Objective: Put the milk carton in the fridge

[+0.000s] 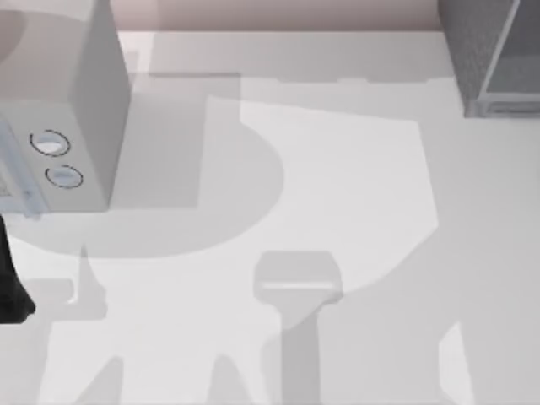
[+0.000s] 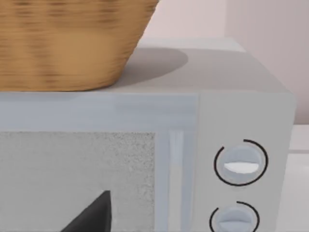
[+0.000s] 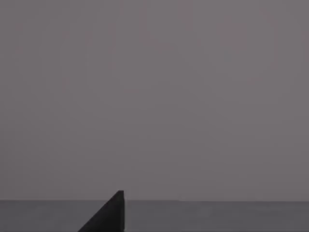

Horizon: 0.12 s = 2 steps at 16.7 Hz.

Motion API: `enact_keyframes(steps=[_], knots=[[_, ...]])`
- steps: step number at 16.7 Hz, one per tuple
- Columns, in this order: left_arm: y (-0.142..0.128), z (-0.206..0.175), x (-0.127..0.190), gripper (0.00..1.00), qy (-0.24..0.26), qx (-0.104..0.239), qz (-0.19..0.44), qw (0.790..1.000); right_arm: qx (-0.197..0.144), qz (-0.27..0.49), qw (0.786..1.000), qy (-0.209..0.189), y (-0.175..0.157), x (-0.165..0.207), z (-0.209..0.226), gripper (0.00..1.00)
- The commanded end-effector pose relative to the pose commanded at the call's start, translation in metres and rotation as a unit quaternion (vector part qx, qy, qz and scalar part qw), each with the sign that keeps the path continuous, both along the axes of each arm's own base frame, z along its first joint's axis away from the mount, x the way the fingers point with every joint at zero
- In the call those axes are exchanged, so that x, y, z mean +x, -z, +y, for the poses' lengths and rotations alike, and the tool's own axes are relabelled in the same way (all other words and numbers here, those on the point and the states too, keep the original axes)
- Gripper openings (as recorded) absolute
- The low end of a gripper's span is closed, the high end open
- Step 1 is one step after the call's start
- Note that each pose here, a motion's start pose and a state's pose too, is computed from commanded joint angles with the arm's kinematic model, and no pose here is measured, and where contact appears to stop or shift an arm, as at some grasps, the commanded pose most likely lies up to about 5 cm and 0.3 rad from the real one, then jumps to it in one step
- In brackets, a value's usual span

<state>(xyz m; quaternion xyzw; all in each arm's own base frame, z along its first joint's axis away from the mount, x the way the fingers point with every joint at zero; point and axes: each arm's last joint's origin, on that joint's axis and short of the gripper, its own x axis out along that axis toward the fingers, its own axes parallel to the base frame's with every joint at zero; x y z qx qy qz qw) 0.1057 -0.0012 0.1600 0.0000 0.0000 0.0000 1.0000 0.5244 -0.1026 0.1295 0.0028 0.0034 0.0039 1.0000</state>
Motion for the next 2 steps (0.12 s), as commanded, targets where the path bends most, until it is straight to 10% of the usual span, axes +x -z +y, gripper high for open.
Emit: enact_keyframes(steps=[2], knots=[[0.0000, 0.0000, 0.0000, 1.00, 0.000, 0.000, 0.000, 1.000, 0.000, 0.000, 1.000, 0.000, 0.0000, 0.0000, 0.0000, 1.00]])
